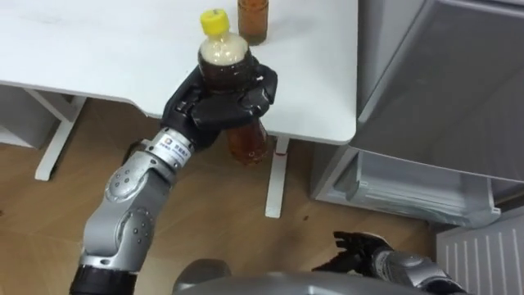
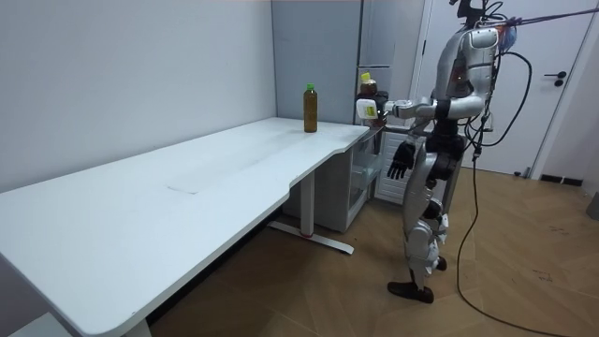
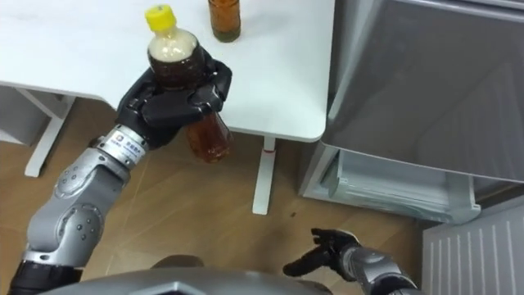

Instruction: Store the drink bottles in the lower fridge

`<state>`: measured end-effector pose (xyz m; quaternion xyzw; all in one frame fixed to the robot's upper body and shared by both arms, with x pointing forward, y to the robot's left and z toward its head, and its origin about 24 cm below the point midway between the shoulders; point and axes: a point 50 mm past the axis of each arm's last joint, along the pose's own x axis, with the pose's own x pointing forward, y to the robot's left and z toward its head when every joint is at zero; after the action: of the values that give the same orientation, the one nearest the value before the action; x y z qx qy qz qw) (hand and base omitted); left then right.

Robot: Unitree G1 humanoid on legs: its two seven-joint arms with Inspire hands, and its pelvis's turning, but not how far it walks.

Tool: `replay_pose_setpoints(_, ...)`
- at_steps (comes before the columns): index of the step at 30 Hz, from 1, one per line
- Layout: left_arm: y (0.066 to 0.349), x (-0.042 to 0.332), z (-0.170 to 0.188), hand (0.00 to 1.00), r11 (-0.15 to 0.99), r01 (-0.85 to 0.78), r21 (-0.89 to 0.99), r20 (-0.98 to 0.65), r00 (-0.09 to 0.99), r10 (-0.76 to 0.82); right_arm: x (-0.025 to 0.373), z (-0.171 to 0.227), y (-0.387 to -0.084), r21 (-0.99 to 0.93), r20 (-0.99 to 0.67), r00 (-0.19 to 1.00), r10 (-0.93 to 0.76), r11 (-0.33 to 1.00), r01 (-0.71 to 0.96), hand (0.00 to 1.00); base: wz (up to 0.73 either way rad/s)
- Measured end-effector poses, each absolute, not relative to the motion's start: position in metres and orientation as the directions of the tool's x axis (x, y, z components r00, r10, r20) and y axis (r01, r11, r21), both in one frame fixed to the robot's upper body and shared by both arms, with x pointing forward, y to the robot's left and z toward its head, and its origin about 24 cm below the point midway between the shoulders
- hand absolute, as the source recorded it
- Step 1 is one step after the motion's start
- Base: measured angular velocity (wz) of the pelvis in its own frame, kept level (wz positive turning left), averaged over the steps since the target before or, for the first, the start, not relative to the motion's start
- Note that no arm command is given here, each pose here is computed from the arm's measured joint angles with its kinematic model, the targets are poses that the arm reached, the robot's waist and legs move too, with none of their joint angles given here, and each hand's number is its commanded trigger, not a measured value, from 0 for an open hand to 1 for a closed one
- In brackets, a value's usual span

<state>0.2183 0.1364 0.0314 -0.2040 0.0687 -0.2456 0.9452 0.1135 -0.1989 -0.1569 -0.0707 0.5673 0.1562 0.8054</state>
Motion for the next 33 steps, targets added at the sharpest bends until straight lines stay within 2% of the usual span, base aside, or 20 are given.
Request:
replay_pose_setpoints(9,0.143,0.208,0.015,1.00,0.801,0.419,-0.427,-0.095,0.860,-0.501,0.139,-0.137,-0.167,0.189,-0.828,0.392,0.401,0.858,-0.478,0.00,-0.04)
replay_pose_setpoints(14,0.150,0.204,-0.009,1.00,0.828,0.361,-0.428,-0.197,0.858,-0.475,0.160,-0.116,-0.149,0.216,-0.733,0.438,0.520,0.789,-0.575,0.00,0.02)
replay_pose_setpoints(21,0.150,0.204,-0.008,1.00,0.841,0.375,-0.390,-0.193,0.860,-0.473,0.170,-0.086,-0.123,0.242,-0.587,0.445,0.676,0.671,-0.701,0.00,0.01)
replay_pose_setpoints(28,0.141,0.204,-0.004,1.00,0.838,0.417,-0.353,-0.136,0.863,-0.487,0.178,-0.075,-0.115,0.269,-0.505,0.464,0.728,0.643,-0.717,0.00,0.00)
replay_pose_setpoints(33,0.129,0.200,-0.007,1.00,0.820,0.462,-0.336,-0.154,0.833,-0.532,0.183,-0.067,-0.108,0.296,-0.441,0.470,0.764,0.619,-0.728,0.00,0.00)
